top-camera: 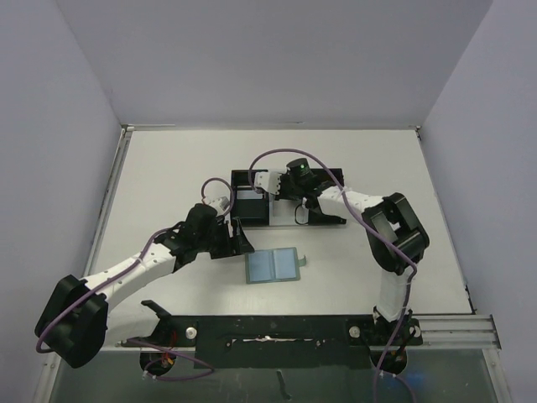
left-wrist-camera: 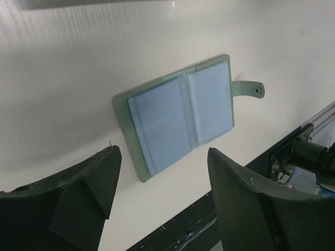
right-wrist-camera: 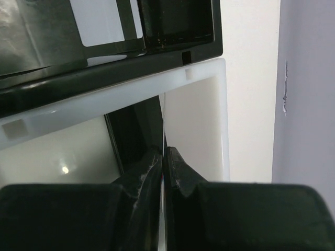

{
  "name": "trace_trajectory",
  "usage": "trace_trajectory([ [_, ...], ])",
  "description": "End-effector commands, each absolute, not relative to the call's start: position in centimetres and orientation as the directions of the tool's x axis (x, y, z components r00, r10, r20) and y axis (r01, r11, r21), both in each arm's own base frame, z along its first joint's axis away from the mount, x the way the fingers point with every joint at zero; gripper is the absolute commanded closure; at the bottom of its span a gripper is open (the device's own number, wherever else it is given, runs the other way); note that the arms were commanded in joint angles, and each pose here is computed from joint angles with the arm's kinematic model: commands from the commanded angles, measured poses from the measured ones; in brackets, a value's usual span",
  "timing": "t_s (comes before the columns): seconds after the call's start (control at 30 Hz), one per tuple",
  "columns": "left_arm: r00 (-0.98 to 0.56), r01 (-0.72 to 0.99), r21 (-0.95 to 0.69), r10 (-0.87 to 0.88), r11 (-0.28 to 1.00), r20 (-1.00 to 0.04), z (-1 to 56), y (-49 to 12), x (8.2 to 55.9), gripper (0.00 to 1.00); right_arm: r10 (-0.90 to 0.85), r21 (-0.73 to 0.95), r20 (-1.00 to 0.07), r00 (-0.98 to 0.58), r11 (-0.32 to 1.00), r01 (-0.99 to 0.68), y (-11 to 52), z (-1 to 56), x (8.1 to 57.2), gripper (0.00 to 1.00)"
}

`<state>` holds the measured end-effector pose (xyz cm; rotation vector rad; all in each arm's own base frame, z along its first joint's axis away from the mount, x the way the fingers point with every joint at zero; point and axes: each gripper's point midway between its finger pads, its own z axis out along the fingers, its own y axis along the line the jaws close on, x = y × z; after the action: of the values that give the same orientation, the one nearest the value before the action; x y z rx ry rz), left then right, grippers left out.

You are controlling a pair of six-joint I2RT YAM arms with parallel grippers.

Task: Take the credit cards out of the card holder

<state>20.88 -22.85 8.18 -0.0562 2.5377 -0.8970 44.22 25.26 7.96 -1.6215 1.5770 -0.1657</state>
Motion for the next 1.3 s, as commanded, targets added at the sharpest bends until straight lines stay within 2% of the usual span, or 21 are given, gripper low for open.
trace_trajectory([
  [0.0,-0.878,0.153,-0.640,-0.194,0.753,-0.438,9.6,-23.5,21.5,0.33,-0.850,-0.729,-0.463,0.253,0.202,-0.654,26.3,11.1,48.0,0.96],
  [0.2,-0.879,0.158,-0.631,-0.183,0.759,-0.440,9.6,-23.3,21.3,0.33,-0.873,-0.721,-0.424,0.241,0.165,-0.673,25.8,8.9,47.9,0.92],
  [0.37,-0.880,0.161,-0.630,-0.179,0.760,-0.441,9.3,-23.1,21.1,0.33,-0.871,-0.665,-0.433,0.232,0.135,-0.735,25.7,7.4,46.8,0.79],
  [0.6,-0.888,0.185,-0.647,-0.157,0.740,-0.433,9.6,-23.9,21.2,0.33,-0.861,-0.642,-0.465,0.207,0.166,-0.749,25.7,7.8,46.4,0.60],
  [0.83,-0.901,0.212,-0.667,-0.122,0.715,-0.417,10.0,-24.7,20.8,0.33,-0.834,-0.642,-0.508,0.213,0.202,-0.740,26.1,10.8,46.3,0.49],
  [1.03,-0.902,0.216,-0.693,-0.132,0.688,-0.412,10.5,-25.2,20.7,0.33,-0.747,-0.629,-0.627,0.222,0.317,-0.710,26.6,16.5,45.5,0.46],
  [1.27,-0.906,0.206,-0.705,-0.139,0.679,-0.399,10.5,-25.6,20.9,0.33,-0.500,-0.468,-0.853,0.147,0.609,-0.641,25.3,23.5,42.1,0.42],
])
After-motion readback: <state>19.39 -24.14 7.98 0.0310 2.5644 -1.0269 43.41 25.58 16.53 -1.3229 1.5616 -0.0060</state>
